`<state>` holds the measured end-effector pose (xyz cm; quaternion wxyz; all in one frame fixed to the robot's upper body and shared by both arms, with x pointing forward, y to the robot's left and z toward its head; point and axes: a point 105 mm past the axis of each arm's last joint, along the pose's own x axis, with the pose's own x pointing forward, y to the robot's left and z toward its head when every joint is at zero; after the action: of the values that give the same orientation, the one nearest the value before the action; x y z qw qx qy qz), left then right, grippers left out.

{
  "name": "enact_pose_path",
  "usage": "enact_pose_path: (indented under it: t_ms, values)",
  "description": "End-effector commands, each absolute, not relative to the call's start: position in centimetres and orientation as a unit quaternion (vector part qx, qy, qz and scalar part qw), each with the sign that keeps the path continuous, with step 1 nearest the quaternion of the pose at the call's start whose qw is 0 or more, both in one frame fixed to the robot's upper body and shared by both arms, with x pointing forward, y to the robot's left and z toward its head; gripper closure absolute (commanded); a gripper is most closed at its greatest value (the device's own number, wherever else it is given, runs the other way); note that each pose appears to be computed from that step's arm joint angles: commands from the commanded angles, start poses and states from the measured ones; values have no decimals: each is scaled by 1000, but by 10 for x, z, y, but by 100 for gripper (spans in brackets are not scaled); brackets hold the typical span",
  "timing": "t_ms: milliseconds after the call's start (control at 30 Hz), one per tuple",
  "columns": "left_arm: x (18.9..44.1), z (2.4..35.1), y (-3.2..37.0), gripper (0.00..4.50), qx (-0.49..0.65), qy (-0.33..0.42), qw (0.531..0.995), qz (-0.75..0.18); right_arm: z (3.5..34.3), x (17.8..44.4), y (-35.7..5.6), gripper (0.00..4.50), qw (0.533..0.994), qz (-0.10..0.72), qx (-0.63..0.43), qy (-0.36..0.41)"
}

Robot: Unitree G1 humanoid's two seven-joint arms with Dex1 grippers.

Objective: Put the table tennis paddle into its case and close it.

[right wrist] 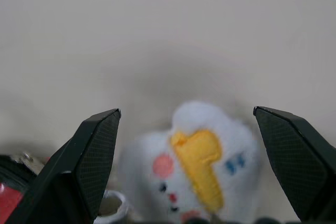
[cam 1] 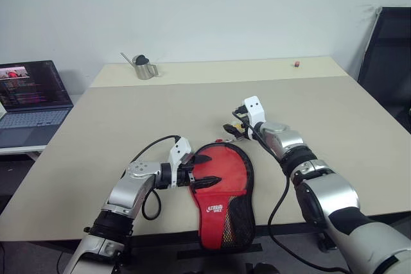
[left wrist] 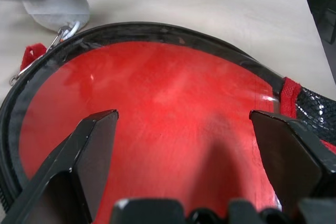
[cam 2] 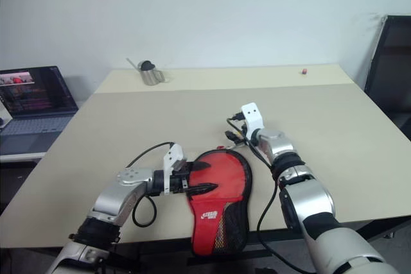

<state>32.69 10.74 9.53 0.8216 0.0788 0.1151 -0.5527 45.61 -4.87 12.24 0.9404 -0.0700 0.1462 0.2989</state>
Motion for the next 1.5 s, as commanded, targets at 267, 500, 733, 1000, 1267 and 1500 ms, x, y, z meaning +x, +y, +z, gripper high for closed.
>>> enact_pose_path:
  t_ms: [267,500,733,1000,1267,1500]
  values:
    - [339,105,99,12,101,87,825,-550,141,462,-41,124,945,295,-104,99]
    - [348,81,85,12,110,113,813,-561,140,461,-40,344,943,298,-112,93]
    - [329,49,85,12,126,161,774,-599,139,461,-43,396,945,293,-114,90]
    - [326,32,88,12,147,182,764,-601,141,463,-58,396,950,277,-112,90]
    - [332,26,85,12,149,186,765,-598,137,463,-105,396,957,234,-137,99]
    - [336,26,82,12,140,186,767,-598,132,450,-152,396,960,198,-156,120]
